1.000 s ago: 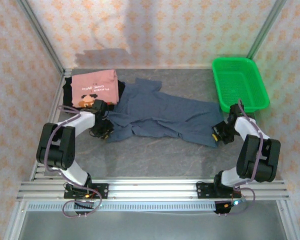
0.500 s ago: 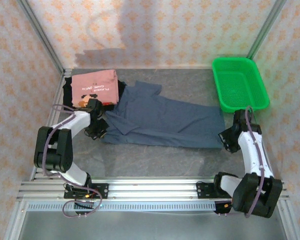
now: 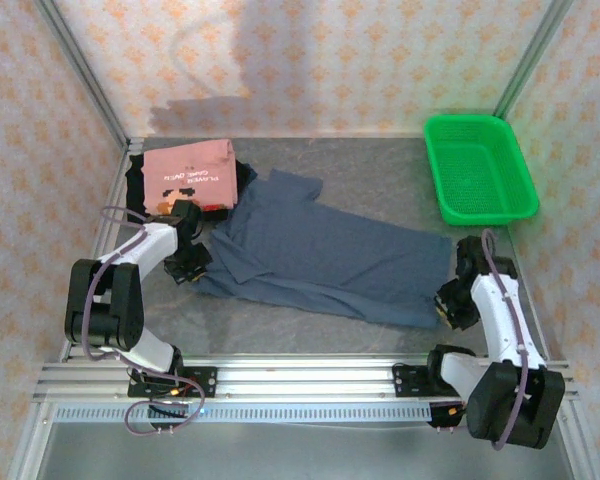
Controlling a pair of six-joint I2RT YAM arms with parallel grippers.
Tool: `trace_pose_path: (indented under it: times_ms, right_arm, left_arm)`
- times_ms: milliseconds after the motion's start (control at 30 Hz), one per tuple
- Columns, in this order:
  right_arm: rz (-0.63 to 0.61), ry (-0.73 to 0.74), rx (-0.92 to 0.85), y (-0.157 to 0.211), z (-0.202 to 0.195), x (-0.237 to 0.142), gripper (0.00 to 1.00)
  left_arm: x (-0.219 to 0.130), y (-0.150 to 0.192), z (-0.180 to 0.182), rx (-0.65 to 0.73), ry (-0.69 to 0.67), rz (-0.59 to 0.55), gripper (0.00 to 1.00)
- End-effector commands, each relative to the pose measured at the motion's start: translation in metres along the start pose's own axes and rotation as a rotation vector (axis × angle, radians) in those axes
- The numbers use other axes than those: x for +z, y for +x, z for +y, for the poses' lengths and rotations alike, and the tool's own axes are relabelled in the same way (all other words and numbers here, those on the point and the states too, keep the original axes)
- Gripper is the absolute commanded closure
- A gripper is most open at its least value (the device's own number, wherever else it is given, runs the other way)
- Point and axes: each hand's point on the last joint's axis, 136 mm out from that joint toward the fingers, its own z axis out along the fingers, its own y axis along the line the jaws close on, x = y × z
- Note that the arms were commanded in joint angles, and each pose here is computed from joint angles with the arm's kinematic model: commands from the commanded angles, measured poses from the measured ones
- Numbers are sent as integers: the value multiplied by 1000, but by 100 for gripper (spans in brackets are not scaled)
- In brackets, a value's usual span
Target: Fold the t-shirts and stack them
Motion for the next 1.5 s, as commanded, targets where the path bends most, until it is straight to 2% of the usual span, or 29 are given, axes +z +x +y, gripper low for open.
trace_pose_path:
  times_ms: [0,67,133,200,300,367,533,633,733,1067,1167,1467]
  right_arm:
    - [-61,47,22,-4,-15,-22,65]
    - [-135,27,24,-15,-14,-42,62]
    - [-165,-27,3,-22,-2,-56,60]
    - [-148,-68,-34,-25,13,-60,60]
    - [-79,-148,-107,-23,44,-50,60]
    - [-19,-169,-118,-21,57,-37,60]
    - [52,-278,-110,-17,89,-12,62]
    - [84,-248,-135,-15,91,5,64]
    - [95,-228,-149,-16,91,14,64]
    - [113,-83,-99,-15,68,29,66]
    - [107,-54,-87,-16,62,33,64]
    - [110,-51,-63,-19,68,44,64]
  left_arm:
    - [-6,2,14,23,-39,-12,91]
    - [-10,5,16,18,-28,-18,80]
    - [-19,6,16,20,-13,-34,74]
    - [-32,5,21,21,-21,-66,69]
    - [-58,-2,21,29,-12,-118,67]
    - [-73,-4,11,31,46,-135,67]
    - [-75,12,-15,7,198,-99,71]
    - [-60,24,-19,-9,203,-67,81]
    - [-41,31,-21,-56,223,-40,85]
    - [-5,33,-7,-101,136,-30,89]
    - [2,34,-4,-104,122,-25,90]
    - [16,40,2,-99,87,-3,92]
